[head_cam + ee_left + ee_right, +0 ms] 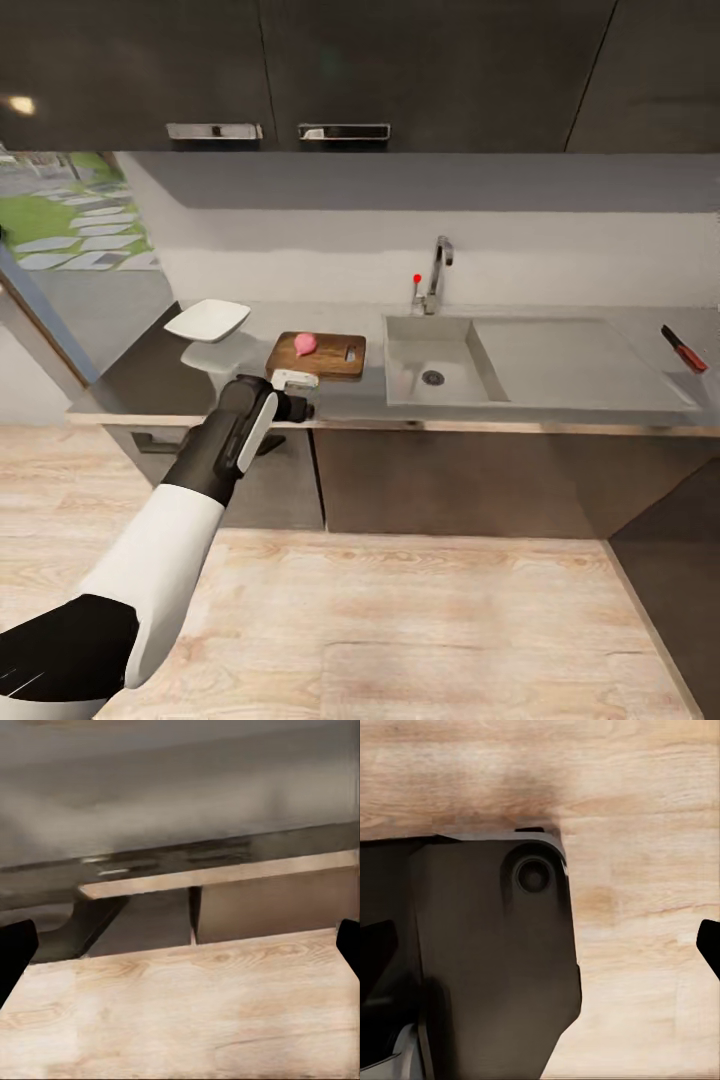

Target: In the kitchen, take the Vidalia onion out of the sink, dice it on the chopping board with the paring knife, put the diced onion into the bowl on the countertop, then place both the paring knife and the chopping board into the sink.

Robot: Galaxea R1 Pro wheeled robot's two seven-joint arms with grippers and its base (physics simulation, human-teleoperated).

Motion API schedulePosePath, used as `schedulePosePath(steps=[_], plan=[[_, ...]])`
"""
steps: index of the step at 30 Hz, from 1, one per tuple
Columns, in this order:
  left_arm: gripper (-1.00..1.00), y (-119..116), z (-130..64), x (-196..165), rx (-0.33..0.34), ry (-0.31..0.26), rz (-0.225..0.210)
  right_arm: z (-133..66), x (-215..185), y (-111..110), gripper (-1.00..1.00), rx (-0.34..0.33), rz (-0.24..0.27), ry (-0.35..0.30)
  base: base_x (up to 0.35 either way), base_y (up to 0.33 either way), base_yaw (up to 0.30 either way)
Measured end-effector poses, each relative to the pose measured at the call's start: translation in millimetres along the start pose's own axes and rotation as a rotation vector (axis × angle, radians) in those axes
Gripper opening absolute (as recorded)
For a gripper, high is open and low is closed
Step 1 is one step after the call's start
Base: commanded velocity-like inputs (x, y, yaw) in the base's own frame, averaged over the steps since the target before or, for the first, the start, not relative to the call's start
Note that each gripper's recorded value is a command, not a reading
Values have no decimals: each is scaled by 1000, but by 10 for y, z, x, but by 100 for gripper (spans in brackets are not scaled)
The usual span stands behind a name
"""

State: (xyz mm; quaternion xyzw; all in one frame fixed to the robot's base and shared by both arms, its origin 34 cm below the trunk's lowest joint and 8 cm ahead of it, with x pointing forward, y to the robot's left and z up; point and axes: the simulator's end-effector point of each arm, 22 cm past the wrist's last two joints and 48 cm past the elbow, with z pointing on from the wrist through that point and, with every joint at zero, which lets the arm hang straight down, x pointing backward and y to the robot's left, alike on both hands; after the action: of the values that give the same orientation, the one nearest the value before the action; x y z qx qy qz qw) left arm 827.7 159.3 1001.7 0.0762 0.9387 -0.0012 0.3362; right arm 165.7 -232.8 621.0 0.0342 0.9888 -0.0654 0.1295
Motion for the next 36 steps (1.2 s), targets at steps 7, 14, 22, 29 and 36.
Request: schedulePosePath(steps=[7, 14, 22, 29, 36], plan=[[100, -1, 95, 158, -1, 43, 1, 2, -4, -9, 100, 1, 0, -2, -335, 0, 0], [100, -16, 348, 682, 2, 178, 5, 7, -14, -32, 100, 5, 1, -4, -317, 0, 0], [100, -183, 969, 1699, 66, 195, -33, 104, -282, -356, 100, 50, -5, -69, -48, 0, 0], [100, -203, 1144, 3055, 61, 142, -55, 207, -1001, -564, 100, 98, 24, -221, -1, 0, 0], [100, 61, 869, 4348, 48, 147, -64, 294, -1463, -817, 100, 144, 12, -240, 0, 0, 0]])
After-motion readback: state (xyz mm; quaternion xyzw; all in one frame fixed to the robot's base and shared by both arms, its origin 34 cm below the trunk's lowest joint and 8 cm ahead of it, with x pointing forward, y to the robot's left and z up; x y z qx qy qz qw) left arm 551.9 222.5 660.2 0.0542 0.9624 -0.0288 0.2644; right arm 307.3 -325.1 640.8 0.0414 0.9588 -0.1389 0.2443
